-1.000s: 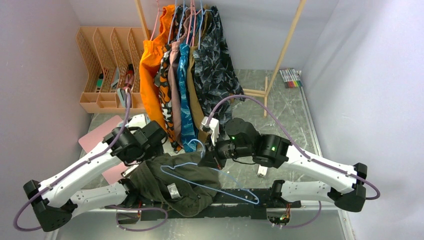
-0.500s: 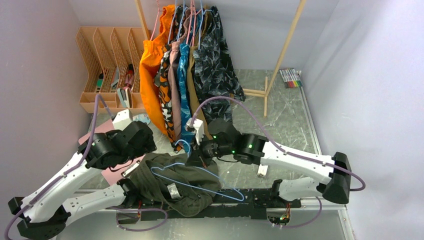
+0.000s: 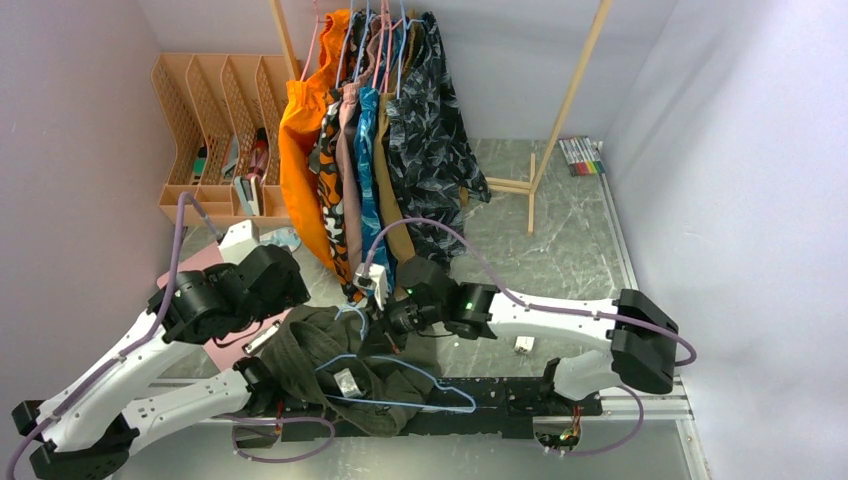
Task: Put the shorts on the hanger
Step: Hang the shorts on the hanger.
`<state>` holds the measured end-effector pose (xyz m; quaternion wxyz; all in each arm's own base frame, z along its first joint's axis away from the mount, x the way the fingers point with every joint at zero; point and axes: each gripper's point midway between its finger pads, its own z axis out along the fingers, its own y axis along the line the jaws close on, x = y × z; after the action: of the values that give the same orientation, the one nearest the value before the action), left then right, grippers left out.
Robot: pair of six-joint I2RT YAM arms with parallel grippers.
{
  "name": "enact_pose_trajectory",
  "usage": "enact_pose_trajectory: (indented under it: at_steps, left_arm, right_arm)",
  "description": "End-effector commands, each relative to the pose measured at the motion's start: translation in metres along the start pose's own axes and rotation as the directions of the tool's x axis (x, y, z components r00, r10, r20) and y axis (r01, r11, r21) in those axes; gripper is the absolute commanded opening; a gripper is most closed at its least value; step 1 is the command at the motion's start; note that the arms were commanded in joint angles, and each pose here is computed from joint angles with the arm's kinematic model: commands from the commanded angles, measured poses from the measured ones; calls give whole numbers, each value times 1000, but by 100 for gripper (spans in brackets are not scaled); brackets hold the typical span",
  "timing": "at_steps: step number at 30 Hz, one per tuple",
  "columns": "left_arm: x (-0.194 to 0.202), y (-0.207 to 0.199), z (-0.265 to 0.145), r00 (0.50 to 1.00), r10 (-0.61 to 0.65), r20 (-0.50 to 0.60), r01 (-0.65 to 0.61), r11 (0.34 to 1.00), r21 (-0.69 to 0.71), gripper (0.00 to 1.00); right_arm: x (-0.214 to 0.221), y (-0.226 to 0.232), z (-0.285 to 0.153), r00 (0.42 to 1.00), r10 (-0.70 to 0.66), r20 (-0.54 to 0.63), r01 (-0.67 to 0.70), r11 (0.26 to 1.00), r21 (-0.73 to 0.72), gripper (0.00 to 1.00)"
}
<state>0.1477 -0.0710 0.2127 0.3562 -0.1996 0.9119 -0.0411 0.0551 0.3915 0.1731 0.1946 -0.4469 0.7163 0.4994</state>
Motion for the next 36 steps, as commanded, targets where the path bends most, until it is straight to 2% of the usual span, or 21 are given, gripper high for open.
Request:
enact_pose_trajectory:
  at_steps: [1,4,8,12,16,22,28,32,36]
  left_arm:
    - [0,7,1,1000,-8,11,9,1000,-13,97]
    - [1,8,0,1000,-14,8,14,1000,-7,96]
    - [0,8,-2,1000,-21,10,21,1000,5,96]
    - [-5,5,-8,999,-37,19,37,999,32,96]
    - [-15,-2,-20,998,-62,32,59,995,81,96]
    - [-24,-7,-32,996,-79,39,74,989,127,97]
    - [-30,-3,-30,996,-57,75,49,993,107,100]
    - [-45,-5,-34,992,-12,126,1,996,86,99]
    - [-50,-11,-33,991,38,131,-47,997,65,99]
  right_arm:
    - [-37,15,15,972,-58,227,71,996,-51,0]
    - [-58,14,14,915,-76,397,103,994,-47,0]
    - [-74,7,15,838,-98,538,135,990,-30,0]
    - [-98,7,4,719,-104,687,152,988,-10,0]
    - [-116,7,-6,612,-96,785,144,989,8,0]
    - [-126,6,-18,523,-69,849,125,992,4,0]
    - [-123,5,-42,467,-87,880,109,993,40,0]
    - [-116,5,-59,432,-96,897,97,993,60,0]
    - [-109,5,-71,398,-93,913,93,994,60,0]
